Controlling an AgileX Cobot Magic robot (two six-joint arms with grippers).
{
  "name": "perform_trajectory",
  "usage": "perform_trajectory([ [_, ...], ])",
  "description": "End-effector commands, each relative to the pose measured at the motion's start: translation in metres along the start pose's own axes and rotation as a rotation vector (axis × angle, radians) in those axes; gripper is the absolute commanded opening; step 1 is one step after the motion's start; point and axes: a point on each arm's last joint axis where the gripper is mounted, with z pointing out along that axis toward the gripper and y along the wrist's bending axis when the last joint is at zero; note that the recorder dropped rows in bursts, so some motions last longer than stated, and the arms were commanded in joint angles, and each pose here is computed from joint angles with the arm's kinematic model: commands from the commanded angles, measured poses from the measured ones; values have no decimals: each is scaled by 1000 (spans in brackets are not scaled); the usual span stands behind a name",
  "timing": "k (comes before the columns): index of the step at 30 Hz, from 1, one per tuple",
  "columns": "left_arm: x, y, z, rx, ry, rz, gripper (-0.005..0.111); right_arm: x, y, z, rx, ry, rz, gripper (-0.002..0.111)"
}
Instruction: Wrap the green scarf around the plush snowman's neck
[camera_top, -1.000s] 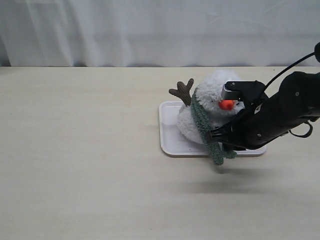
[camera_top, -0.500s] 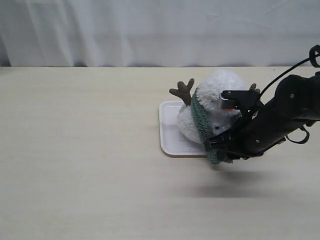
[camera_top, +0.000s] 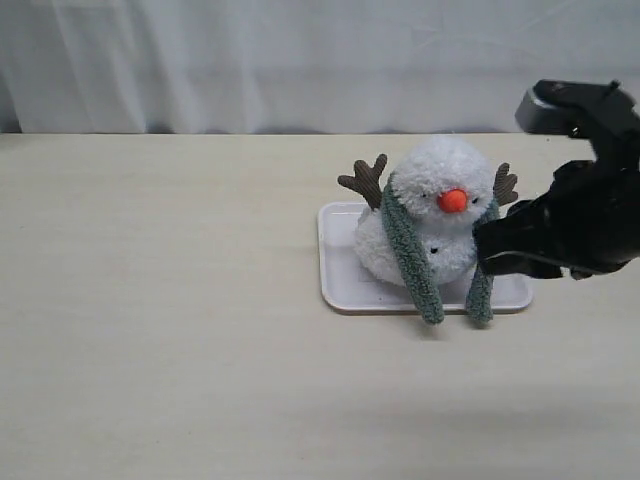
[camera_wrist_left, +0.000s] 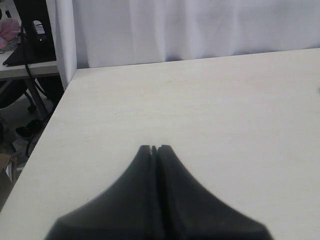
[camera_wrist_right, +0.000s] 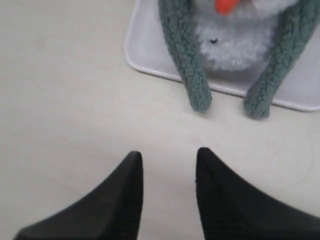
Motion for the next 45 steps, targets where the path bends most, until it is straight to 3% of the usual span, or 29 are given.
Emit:
perform_trajectory([
  [1,0,0,0,1,-9,-2,0,12,10,-55,-16,-182,-47,17],
  [5,0,0,0,1,-9,-2,0,36,20,-111,-32,-397,-90,4],
  [18,0,0,0,1,-9,-2,0,115,32,-202,-62,-815,-175,4],
  [36,0,0,0,1,-9,-2,0,215,33,-246,-85,-1157,-255,4],
  [45,0,0,0,1,-9,-2,0,218,33,-244,-84,-1117,-260,4],
])
